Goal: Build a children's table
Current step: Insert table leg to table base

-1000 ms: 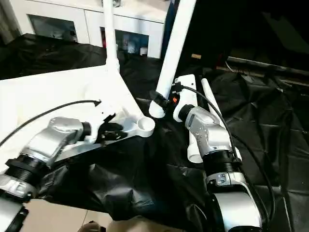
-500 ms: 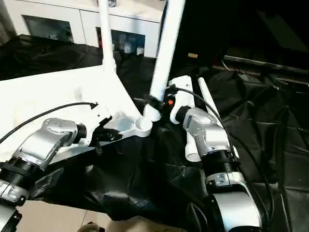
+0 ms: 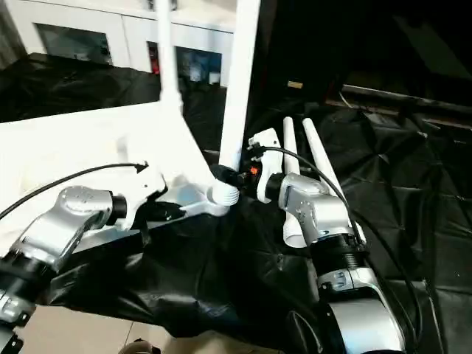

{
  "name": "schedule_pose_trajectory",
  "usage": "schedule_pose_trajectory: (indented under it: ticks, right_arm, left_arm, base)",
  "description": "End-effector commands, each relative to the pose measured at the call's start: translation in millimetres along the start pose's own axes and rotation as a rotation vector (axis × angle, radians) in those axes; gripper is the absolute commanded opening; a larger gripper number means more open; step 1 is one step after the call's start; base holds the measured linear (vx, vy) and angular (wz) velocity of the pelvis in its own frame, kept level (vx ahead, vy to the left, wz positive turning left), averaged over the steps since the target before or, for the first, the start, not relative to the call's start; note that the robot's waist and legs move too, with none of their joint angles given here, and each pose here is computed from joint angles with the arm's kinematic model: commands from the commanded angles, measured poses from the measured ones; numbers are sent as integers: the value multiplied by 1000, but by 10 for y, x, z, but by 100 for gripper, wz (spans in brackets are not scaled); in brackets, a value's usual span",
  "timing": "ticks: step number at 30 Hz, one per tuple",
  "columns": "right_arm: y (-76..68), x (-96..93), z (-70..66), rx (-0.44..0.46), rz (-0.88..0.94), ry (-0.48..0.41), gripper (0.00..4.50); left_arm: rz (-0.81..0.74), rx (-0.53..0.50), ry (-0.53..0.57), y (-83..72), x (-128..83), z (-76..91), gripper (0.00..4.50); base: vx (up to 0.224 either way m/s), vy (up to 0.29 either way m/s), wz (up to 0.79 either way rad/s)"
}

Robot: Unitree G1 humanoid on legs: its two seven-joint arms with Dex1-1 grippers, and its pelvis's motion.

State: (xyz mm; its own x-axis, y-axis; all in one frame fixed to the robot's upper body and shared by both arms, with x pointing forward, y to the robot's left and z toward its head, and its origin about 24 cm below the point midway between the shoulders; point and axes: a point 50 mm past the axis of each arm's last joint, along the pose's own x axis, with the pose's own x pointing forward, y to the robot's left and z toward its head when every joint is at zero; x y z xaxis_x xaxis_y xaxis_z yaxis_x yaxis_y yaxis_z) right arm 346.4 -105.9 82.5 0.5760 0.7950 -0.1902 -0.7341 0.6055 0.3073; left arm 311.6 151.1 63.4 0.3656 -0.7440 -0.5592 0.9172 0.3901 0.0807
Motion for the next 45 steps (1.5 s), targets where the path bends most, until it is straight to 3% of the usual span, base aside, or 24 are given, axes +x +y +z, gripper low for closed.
schedule_pose_trajectory:
  ticks: [1,9,13,21,27,32,39,42,43,45]
  right_arm:
    - [-43,-28,-33,15,-14,-1,189]
    - [-35,-18,-141,53,6,23,189]
    - [-77,-35,-257,57,-13,34,189]
    - [-130,-89,-480,155,-36,-48,188]
    - [-131,-161,-643,163,-46,-84,188]
    - [-146,-267,-850,117,-123,-111,188]
    - [-148,-342,-842,9,-172,-150,188]
    - [-107,-314,-823,-71,-128,-87,188]
    - [-82,-277,-818,-117,-93,-31,188]
    - [-72,-248,-810,-138,-74,0,188]
  left_arm:
    - [-49,14,-35,-79,53,23,0]
    - [-24,14,-45,-36,41,21,0]
    - [-41,0,-59,-48,31,28,0]
    - [-39,-9,-61,-49,8,19,0]
    - [-19,-1,-52,-11,15,25,0]
    - [-2,6,-51,31,32,52,0]
    - [-1,12,-47,44,43,61,0]
    - [-7,16,-41,43,40,53,0]
    - [-11,20,-35,42,40,44,0]
    - [-13,24,-32,41,41,42,0]
  base:
    - [0,0,0]
    - [0,0,0]
    - [0,0,0]
    - [0,0,0]
    - [0,0,0]
    - [0,0,0]
    - [0,0,0]
    - [0,0,0]
    - [0,0,0]
    - [0,0,0]
